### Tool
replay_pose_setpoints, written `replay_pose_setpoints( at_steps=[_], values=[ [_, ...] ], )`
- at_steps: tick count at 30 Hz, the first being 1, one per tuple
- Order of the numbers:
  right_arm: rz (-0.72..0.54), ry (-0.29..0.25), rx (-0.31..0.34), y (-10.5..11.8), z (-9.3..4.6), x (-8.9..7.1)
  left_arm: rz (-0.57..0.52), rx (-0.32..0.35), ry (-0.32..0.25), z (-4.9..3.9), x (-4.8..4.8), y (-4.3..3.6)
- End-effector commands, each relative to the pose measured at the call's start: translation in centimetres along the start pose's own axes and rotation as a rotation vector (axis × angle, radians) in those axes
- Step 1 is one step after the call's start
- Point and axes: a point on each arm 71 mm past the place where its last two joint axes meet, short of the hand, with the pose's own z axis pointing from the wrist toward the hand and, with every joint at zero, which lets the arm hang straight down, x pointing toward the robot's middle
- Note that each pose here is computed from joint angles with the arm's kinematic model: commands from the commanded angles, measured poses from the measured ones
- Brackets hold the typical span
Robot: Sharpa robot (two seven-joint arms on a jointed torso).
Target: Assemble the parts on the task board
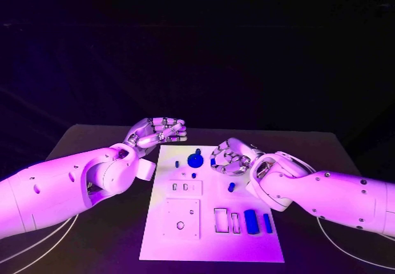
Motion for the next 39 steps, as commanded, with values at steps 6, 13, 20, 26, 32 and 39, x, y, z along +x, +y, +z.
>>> replay_pose_setpoints(
  at_steps=[6, 13, 20, 26, 32, 39],
  values=[
    [-0.079, 0.022, -0.041, 2.6, 0.4, 3.1, -0.025, -0.007, -0.008, 0.33, 0.04, 0.15],
    [-0.115, 0.038, -0.040, 3.4, 0.9, 5.0, -0.026, -0.010, -0.014, 0.47, 0.00, 0.20],
    [-0.126, 0.054, -0.028, 3.6, 1.0, 6.5, -0.027, -0.010, -0.013, 0.51, 0.07, 0.20],
    [-0.133, 0.070, -0.028, 3.8, 1.0, 7.5, -0.026, -0.010, -0.014, 0.50, 0.01, 0.20],
    [-0.155, 0.069, -0.023, 3.5, 1.1, 8.0, -0.025, -0.008, -0.016, 0.47, -0.07, 0.18],
    [-0.165, 0.072, -0.023, 3.4, 1.2, 8.1, -0.022, -0.008, -0.017, 0.44, -0.13, 0.17]
  ],
)
